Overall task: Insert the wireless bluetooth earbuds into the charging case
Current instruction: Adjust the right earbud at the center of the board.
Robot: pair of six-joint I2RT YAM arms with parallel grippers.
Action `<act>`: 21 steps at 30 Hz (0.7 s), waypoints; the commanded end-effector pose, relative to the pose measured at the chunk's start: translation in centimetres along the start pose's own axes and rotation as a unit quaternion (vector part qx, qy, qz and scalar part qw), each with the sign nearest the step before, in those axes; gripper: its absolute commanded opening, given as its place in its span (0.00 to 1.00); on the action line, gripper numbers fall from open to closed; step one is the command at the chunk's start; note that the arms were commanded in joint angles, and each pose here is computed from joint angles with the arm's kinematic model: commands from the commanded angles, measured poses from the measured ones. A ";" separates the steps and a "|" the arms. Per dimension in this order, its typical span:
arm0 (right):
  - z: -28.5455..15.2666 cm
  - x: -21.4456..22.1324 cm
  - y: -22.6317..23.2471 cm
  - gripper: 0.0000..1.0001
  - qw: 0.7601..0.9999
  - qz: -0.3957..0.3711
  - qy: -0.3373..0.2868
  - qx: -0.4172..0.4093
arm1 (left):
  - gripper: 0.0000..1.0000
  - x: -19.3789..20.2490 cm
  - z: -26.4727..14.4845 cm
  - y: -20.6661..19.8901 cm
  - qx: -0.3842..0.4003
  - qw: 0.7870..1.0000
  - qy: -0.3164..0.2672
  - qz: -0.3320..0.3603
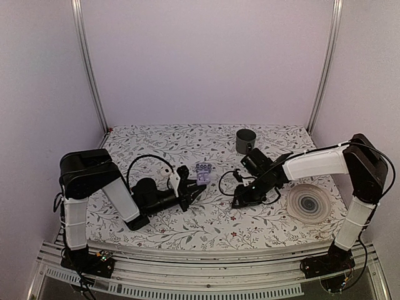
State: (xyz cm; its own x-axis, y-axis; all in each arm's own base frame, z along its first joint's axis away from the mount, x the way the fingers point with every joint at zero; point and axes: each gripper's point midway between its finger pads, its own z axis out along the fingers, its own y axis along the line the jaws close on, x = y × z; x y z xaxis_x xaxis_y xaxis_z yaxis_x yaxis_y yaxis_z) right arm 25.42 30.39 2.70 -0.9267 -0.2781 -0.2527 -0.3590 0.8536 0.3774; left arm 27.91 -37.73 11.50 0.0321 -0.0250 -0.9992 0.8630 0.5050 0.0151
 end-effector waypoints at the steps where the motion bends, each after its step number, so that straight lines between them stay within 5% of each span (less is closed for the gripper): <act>1: -2.2 -1.5 -1.8 0.41 0.999 0.042 -0.033 -0.003 | 0.00 -8.0 -1.3 0.5 -0.009 0.988 -0.153 0.030; 21: 0.6 1.0 1.7 0.30 1.000 0.029 0.002 -0.008 | 0.00 -8.3 -1.5 0.3 -0.006 0.987 -0.156 0.028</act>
State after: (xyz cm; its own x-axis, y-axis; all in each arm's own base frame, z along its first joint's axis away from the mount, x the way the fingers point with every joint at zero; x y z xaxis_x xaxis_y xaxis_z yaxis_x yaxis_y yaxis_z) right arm 23.18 30.88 3.06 -0.9461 -0.2370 -0.2206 -0.3103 0.8586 0.4082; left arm 27.84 -37.67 11.45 0.0300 -0.0236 -0.9993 0.8634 0.5043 0.0140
